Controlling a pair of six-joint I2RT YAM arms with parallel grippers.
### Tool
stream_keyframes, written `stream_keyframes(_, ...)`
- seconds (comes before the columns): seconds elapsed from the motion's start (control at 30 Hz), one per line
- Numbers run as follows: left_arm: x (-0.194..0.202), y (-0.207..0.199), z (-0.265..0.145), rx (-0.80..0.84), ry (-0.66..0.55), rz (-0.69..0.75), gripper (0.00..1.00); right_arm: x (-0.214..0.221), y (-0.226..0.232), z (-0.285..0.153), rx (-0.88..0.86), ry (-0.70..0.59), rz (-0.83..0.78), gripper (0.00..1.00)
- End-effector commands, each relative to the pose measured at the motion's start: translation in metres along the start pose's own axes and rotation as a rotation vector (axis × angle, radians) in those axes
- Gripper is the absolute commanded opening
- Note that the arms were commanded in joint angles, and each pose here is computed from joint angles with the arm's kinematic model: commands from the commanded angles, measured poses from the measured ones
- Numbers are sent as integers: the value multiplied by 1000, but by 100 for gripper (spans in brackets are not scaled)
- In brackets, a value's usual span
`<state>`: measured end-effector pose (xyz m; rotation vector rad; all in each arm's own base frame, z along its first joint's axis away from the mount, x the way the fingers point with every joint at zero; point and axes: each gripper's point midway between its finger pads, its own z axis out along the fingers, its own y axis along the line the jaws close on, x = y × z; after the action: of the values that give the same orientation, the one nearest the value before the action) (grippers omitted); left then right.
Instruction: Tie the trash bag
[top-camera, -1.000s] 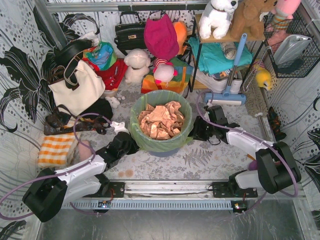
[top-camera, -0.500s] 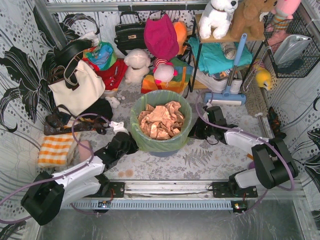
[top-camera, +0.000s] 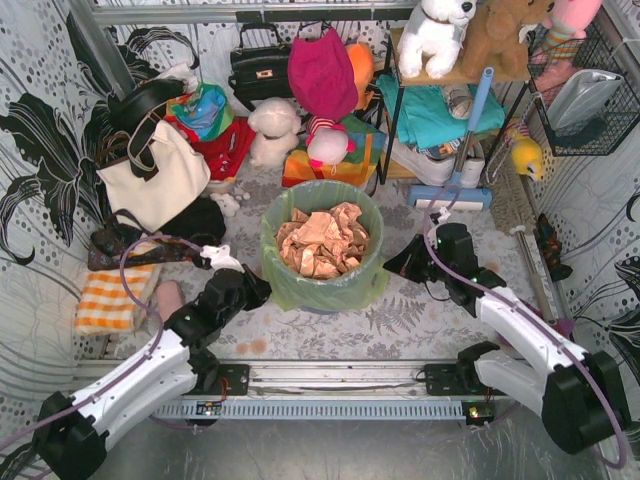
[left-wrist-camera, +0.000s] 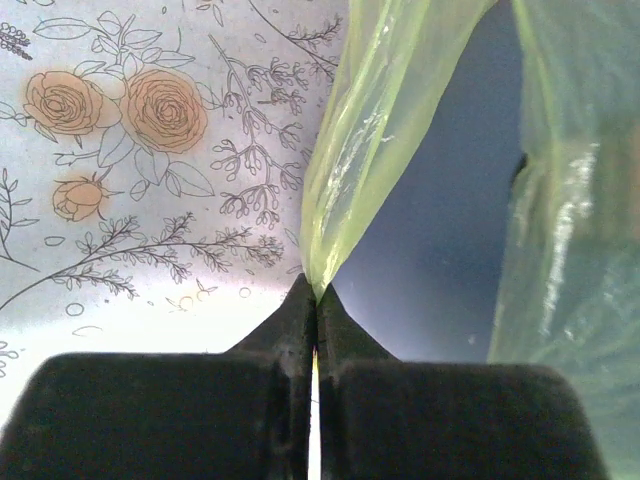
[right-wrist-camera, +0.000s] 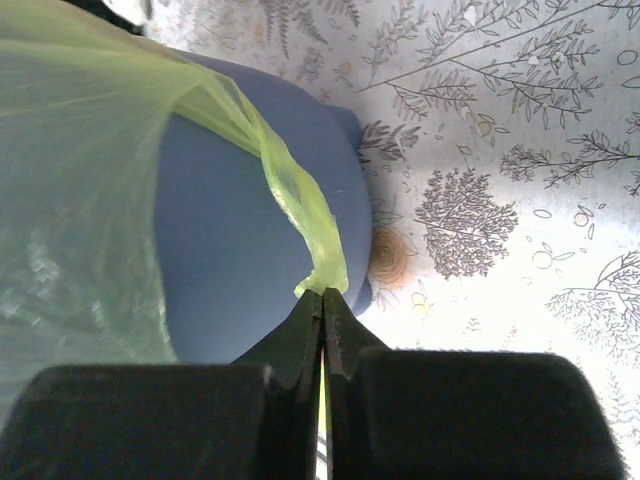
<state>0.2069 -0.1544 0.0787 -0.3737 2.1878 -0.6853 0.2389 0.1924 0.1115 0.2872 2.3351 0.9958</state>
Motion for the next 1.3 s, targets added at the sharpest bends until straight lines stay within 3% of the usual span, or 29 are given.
stream_keyframes(0.0, -16, -14, -14, 29, -30, -43, 2, 4, 0, -14, 3, -28, 67, 0)
stream_keyframes(0.6, -95, -62, -76, 119, -242, -88, 0, -40, 87, -62, -341, -210, 180, 0)
stream_keyframes(1.17, -126, -110, -109, 240, -246, -73, 0, -66, 123, -101, -412, -307, 158, 0)
stream_keyframes(1.27, -118, -101, -102, 203, -227, -64, 0, -56, 93, -84, -267, -274, 170, 0)
